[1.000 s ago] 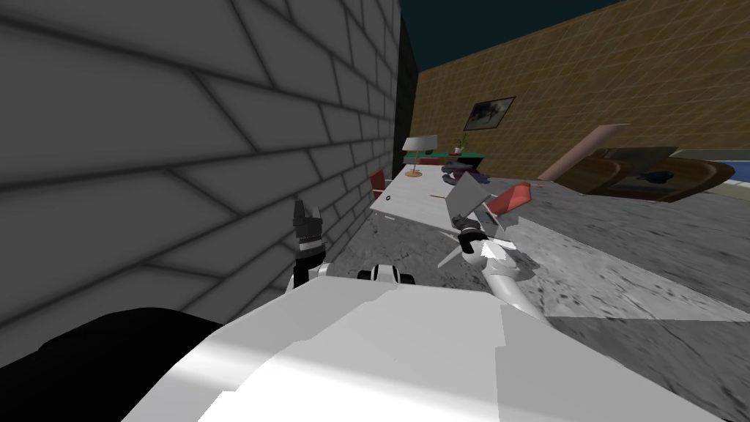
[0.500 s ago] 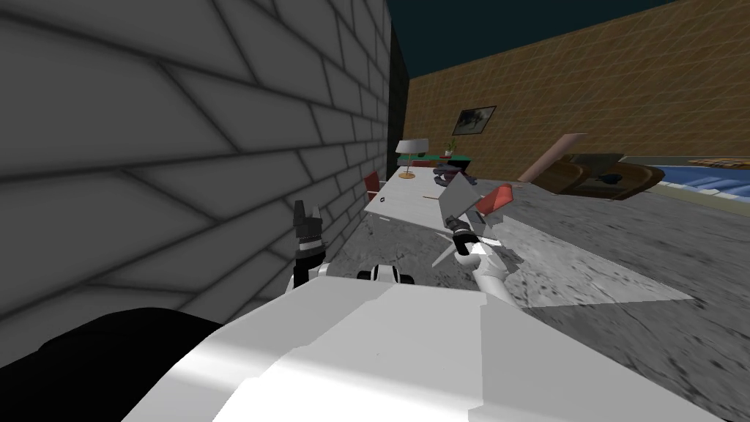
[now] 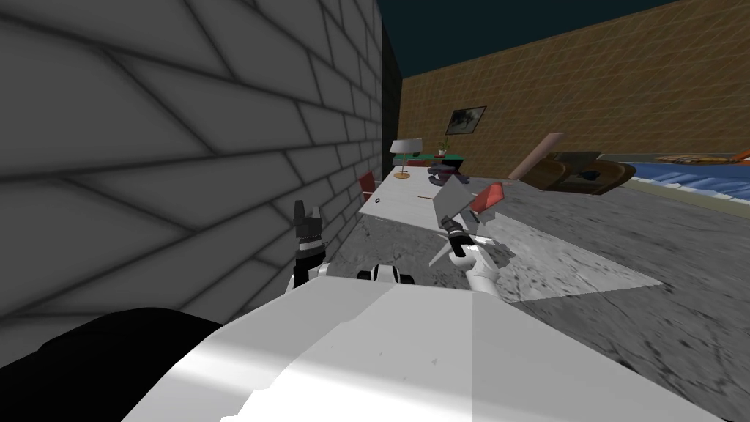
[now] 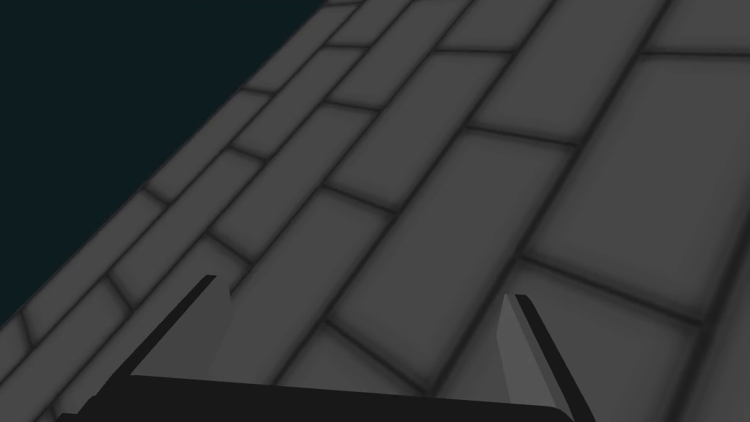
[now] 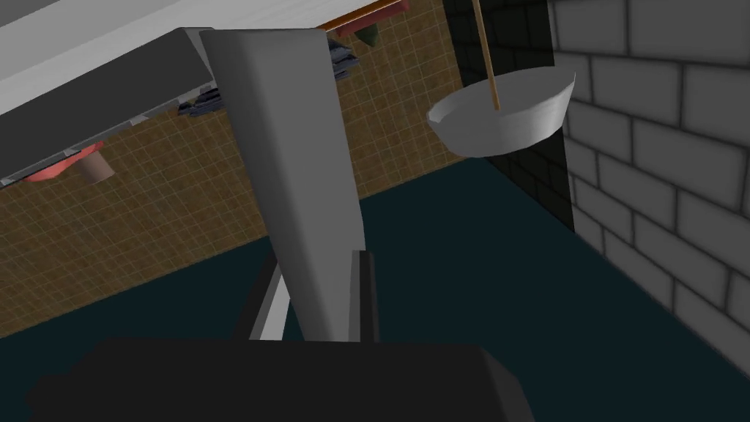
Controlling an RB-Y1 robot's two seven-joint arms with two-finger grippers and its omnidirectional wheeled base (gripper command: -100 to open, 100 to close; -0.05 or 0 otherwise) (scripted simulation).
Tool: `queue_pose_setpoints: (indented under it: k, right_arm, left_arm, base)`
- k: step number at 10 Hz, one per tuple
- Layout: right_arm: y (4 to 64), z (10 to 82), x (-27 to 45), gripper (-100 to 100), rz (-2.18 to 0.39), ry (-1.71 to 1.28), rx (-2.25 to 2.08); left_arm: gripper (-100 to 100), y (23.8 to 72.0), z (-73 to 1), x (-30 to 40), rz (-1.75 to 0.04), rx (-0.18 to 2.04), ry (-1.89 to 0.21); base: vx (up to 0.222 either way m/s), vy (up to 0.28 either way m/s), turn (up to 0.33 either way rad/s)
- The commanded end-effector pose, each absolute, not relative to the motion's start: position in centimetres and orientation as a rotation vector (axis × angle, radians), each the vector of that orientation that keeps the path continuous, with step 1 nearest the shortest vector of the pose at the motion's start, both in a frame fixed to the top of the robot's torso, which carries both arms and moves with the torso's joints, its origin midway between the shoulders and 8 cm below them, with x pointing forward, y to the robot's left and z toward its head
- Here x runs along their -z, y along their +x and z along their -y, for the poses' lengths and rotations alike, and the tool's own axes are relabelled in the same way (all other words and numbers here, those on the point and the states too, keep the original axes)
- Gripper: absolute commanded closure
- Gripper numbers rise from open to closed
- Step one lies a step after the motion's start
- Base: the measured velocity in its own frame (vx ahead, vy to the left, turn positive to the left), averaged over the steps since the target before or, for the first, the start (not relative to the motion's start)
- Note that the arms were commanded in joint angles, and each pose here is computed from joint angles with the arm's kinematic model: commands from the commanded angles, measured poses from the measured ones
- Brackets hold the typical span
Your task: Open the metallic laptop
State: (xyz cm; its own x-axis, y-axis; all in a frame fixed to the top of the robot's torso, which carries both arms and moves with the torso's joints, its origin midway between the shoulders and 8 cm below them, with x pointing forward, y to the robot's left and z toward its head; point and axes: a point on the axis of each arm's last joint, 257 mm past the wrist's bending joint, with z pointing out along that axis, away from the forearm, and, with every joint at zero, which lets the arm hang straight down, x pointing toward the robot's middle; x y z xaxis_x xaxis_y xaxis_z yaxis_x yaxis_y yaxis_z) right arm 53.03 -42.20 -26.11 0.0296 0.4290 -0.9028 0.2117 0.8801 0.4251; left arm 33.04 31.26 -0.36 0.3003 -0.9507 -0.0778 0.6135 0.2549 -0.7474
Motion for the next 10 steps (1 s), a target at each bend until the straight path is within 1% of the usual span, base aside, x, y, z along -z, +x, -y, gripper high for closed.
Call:
queue_pose_setpoints:
  k: [1, 10]
  right_arm:
    - [52.6, 41.0, 27.3, 100, -1.546, 0.569, -0.259]
    - [50.8, 36.4, 31.1, 100, -1.463, 0.775, -0.56]
  left_arm:
    - [0, 33.0, -31.3, 0.4, -0.595, 1.151, -0.68]
    - [0, 33.0, -31.3, 0.4, -0.595, 1.151, -0.68]
  base:
    - [0.04, -0.04, -0.077]
    - [0.034, -0.042, -0.06]
